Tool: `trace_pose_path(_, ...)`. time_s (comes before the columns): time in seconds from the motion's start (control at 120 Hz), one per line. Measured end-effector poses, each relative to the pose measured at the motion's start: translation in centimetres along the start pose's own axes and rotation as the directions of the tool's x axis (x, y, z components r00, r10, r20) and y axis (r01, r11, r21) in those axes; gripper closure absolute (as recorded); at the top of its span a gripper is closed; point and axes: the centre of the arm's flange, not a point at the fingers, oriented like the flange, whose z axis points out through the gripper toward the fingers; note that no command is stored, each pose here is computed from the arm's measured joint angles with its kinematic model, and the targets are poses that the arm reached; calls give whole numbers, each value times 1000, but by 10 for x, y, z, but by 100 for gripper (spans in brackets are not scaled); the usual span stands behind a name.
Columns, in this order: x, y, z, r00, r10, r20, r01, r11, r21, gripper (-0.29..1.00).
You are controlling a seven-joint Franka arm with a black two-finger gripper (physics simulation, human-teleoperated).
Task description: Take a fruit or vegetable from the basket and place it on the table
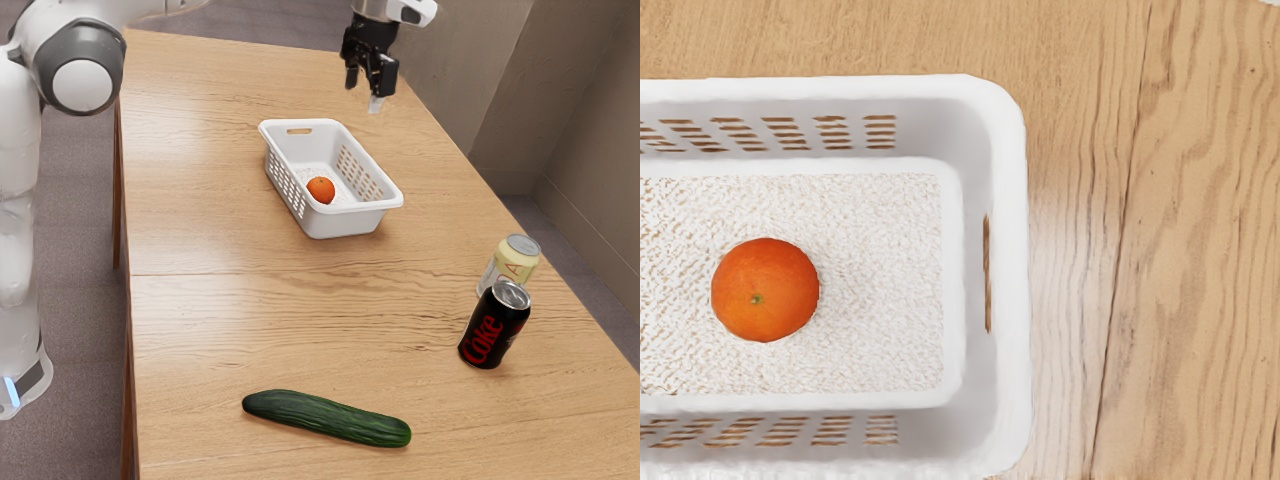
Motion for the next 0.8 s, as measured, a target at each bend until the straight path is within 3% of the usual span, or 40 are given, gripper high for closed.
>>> trace_pose_path(0.217,-7,0,-1,999,15,45,-14,1000,-12,0)
trace_pose_path(0.417,-47,1,-96,992,32,-120,-34,999,-10,0)
trace_pose_path(0.6,-42,18,-89,992,69,-102,-67,997,25,0)
trace_pose_path(0.8,-26,-74,-56,994,-104,-46,106,993,59,0)
